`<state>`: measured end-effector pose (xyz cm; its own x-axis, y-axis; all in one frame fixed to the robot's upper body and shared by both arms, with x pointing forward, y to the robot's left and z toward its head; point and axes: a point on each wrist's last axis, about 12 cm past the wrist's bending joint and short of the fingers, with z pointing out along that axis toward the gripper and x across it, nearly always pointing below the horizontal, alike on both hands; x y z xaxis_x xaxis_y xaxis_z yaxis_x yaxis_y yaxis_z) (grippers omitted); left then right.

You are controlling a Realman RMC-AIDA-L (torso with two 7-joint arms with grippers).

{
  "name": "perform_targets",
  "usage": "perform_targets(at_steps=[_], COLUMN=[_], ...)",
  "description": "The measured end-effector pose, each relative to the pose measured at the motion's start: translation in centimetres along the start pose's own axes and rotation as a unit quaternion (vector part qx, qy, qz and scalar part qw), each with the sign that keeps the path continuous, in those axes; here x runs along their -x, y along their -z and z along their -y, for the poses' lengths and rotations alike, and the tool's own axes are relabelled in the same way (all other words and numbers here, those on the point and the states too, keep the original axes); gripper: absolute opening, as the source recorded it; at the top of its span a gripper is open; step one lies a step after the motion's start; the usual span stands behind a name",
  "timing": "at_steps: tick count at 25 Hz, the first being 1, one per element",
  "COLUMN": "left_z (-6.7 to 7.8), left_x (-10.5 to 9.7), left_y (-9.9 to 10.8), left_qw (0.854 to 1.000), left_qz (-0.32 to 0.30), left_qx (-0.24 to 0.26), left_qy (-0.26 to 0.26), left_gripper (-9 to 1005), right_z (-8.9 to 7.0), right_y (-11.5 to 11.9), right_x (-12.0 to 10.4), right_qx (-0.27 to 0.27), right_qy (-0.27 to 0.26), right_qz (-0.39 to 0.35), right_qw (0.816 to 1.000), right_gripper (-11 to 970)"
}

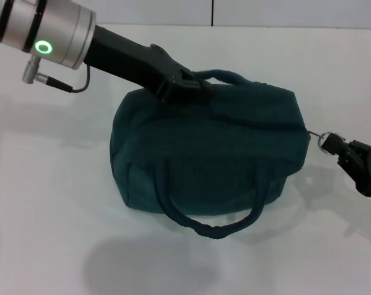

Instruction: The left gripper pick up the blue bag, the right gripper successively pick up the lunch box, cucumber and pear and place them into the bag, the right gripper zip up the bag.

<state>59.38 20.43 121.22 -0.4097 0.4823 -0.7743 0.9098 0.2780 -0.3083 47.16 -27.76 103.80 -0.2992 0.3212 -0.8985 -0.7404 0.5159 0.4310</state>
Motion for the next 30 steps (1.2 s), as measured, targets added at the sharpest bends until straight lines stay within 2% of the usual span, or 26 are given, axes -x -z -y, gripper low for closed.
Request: perform_targets(at_steps=[9,20,30], left_z=[-0.2,-0.1,-0.2], left_x=[-0.3,-0.6,-0.9], left_y=[0.7,1.7,2.0], left_qw=[1.000,1.000,1.000], left_qz=[0.002,0.009,0.014], left_qx=[0.005,-0.002,-0.002], left_qy=[0.007,0.011,0.015], left_gripper=[56,47,51], right_z=[0.2,1.2,1.6], right_y=[0.4,0.0,-0.8], right_x=[-0.2,-0.7,-0.6], right_qx=[-0.015,-0.048,-0.053], right_qy=[0.006,0.014,0.017], right_qz=[0.001,-0.028,-0.042], right_qw=[1.000,0.998,0.998], right_gripper=[14,14,14])
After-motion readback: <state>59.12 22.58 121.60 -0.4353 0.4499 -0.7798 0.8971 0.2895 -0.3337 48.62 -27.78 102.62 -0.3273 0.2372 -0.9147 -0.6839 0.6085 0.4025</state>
